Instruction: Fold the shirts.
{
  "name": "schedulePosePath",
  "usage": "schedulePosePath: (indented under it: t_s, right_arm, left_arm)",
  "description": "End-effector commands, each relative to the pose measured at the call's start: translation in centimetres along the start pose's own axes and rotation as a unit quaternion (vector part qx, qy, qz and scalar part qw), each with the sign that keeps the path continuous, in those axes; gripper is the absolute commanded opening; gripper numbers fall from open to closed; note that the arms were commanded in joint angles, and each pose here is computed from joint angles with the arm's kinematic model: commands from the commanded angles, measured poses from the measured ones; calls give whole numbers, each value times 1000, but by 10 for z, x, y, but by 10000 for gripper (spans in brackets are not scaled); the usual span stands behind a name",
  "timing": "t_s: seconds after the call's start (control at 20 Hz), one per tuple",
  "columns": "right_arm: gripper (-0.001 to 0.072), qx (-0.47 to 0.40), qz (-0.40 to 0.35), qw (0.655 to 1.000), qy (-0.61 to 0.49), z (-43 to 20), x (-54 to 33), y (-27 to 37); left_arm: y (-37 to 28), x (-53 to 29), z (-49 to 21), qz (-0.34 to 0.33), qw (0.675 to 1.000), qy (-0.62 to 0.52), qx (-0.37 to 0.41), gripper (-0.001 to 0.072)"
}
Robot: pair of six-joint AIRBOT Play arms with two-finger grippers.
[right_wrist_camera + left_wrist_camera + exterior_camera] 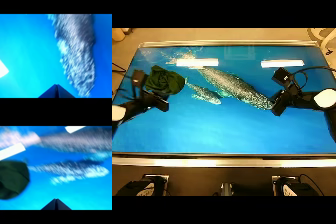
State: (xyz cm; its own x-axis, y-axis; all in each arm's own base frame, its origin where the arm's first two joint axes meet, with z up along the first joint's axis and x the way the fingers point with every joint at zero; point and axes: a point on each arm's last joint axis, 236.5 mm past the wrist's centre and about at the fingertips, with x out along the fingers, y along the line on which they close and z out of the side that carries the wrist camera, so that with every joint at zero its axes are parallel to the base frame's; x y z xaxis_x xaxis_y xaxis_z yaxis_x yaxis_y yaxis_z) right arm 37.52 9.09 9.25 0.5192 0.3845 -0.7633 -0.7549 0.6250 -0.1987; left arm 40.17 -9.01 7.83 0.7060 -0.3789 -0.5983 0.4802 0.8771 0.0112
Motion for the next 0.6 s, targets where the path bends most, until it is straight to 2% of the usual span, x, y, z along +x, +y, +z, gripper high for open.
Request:
schedulePosePath:
  t_s: [0.0, 0.15, 0.3, 0.35, 0.4, 0.45, 0.55]
  right_arm:
    - [16, 84, 45, 992, 80, -30, 2, 14]
    - [16, 145, 56, 986, 61, -19, 3, 20]
    - [17, 151, 51, 986, 56, -16, 4, 17]
    - [17, 179, 50, 981, 57, -16, 4, 17]
    - [16, 203, 49, 976, 58, -16, 4, 17]
    - [16, 215, 48, 974, 58, -16, 4, 17]
    - [18, 217, 43, 974, 53, -14, 4, 15]
  left_arm:
    - [-14, 20, -47, -47, 977, 137, -154, 46]
    - [-12, 24, -16, -46, 969, 86, -226, 45]
    - [-10, 24, -17, -44, 970, 87, -222, 49]
    - [-6, 27, -9, -37, 971, 69, -225, 128]
    - [5, 30, 3, -19, 969, 43, -244, 440]
    - [18, 34, 13, -7, 964, 31, -264, 478]
    - [45, 48, 22, -2, 959, 49, -280, 487]
